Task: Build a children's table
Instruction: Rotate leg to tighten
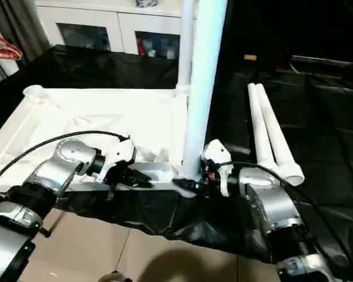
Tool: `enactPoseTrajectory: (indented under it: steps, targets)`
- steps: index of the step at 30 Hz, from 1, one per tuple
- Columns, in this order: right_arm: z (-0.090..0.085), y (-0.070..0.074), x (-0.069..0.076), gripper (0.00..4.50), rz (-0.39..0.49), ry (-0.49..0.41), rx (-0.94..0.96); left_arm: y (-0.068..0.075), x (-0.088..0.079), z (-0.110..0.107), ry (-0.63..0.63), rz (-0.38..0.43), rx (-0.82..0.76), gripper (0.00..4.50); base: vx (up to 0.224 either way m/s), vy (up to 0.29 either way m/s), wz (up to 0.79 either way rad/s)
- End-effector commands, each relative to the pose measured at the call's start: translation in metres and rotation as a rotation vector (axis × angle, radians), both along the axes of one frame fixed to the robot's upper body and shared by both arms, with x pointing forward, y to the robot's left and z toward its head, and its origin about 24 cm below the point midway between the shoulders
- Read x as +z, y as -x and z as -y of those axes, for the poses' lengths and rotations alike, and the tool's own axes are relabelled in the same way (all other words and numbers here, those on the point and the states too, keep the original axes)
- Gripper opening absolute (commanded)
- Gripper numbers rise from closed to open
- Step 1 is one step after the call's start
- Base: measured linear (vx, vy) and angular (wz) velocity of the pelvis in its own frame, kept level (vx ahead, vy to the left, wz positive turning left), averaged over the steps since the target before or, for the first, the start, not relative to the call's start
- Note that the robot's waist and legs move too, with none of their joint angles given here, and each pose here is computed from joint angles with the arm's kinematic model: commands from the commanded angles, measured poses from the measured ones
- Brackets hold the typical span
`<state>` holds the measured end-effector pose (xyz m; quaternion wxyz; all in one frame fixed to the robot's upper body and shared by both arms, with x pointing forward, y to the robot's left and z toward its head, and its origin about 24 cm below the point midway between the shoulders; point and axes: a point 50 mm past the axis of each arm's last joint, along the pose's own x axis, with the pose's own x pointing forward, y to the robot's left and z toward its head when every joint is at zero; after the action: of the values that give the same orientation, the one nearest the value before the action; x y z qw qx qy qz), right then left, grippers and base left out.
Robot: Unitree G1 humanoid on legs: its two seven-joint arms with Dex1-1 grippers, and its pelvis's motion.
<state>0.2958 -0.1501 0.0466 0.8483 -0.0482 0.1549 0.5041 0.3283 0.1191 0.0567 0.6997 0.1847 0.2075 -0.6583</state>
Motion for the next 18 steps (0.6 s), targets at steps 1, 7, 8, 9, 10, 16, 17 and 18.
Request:
enactPoseTrajectory:
  steps: [1, 7, 8, 9, 10, 16, 17, 18]
  targets:
    - [-0.013, -0.006, -0.010, 2.77, -0.013, 0.013, -0.090, -0.011, 0.011, 0.019, 0.043, 0.061, 0.067, 0.00, 0.000, 0.000, 0.00]
    - [-0.014, -0.025, -0.026, 2.77, -0.034, 0.064, -0.391, -0.022, 0.010, 0.031, 0.037, 0.119, 0.229, 0.00, 0.000, 0.000, 0.00]
    - [-0.016, -0.033, -0.031, 2.77, -0.058, 0.093, -0.523, -0.024, 0.010, 0.039, 0.012, 0.171, 0.264, 0.00, 0.000, 0.000, 0.00]
    - [-0.017, -0.036, -0.034, 2.77, -0.072, 0.106, -0.596, -0.024, 0.010, 0.044, -0.002, 0.198, 0.277, 0.00, 0.000, 0.000, 0.00]
    - [-0.018, -0.037, -0.034, 2.77, -0.076, 0.106, -0.609, -0.024, 0.010, 0.046, -0.004, 0.203, 0.280, 0.00, 0.000, 0.000, 0.00]
    - [-0.024, -0.042, -0.032, 3.50, -0.093, 0.014, -0.641, -0.023, 0.012, 0.062, 0.025, 0.222, 0.294, 0.00, 0.000, 0.000, 0.00]
    - [-0.024, -0.042, -0.029, 3.56, -0.094, -0.012, -0.625, -0.022, 0.013, 0.065, 0.035, 0.227, 0.281, 0.00, 0.000, 0.000, 0.00]
    - [-0.023, -0.042, -0.028, 3.64, -0.092, -0.019, -0.614, -0.021, 0.013, 0.066, 0.040, 0.227, 0.272, 0.00, 0.000, 0.000, 0.00]
